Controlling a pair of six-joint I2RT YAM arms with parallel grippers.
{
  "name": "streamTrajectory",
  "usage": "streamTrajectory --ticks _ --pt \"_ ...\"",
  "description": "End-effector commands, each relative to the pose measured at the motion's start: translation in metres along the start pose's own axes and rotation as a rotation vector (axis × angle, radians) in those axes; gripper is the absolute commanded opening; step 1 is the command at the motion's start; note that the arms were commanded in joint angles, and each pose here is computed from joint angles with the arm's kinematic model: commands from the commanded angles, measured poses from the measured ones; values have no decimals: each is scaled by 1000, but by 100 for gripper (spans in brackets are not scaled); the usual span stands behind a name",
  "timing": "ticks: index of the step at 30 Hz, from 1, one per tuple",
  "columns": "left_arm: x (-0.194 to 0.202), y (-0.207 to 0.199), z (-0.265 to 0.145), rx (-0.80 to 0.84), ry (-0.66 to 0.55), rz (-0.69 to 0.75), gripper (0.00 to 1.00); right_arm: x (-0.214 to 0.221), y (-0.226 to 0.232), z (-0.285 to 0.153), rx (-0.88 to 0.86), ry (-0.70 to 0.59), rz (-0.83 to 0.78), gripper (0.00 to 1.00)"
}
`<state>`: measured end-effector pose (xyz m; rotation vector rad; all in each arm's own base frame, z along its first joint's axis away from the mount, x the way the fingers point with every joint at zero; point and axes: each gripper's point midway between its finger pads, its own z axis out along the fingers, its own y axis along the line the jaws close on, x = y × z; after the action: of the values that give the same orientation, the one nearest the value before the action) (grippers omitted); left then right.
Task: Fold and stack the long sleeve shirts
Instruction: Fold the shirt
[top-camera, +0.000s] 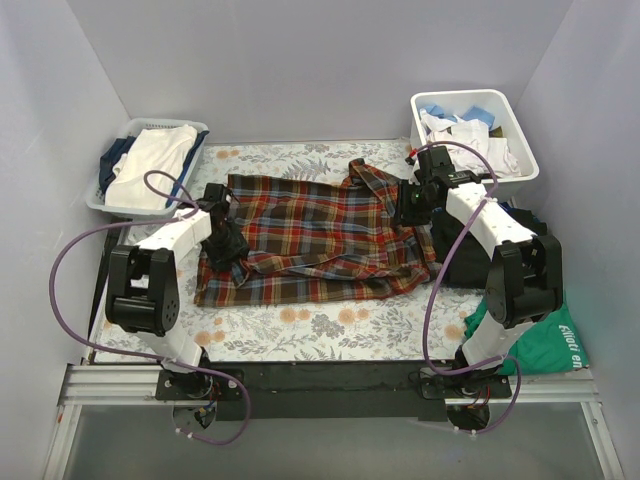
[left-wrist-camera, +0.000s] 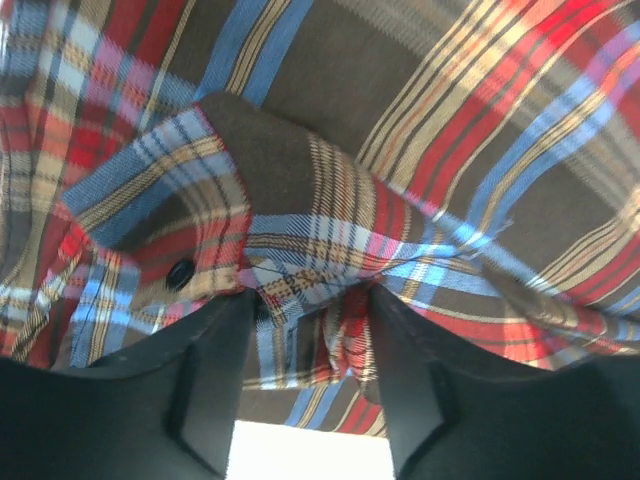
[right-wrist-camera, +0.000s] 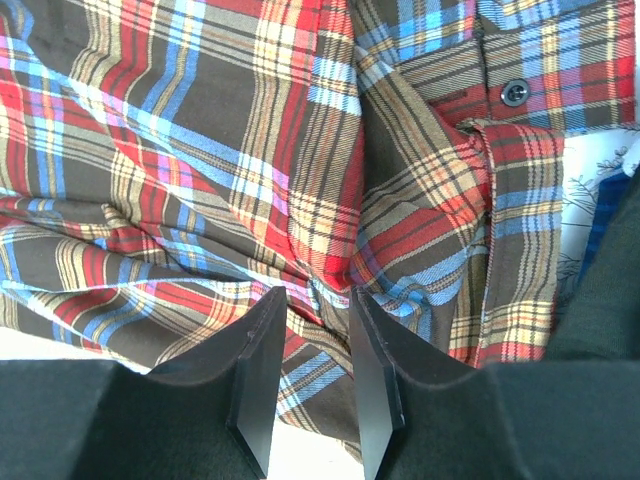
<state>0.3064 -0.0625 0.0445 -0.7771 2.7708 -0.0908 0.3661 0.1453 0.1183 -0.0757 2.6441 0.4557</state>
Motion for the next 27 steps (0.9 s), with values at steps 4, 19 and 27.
streamTrajectory --ticks 4,19,27 --pt "-53 -31 -21 44 -130 -1 17 -9 16 -14 -73 -49 -51 40" --pt "-115 -114 -137 416 -319 50 0 -2 29 -23 -157 -54 -168 41" --pt "-120 -168 -195 721 -339 166 0 23 67 -22 -316 -24 -286 45"
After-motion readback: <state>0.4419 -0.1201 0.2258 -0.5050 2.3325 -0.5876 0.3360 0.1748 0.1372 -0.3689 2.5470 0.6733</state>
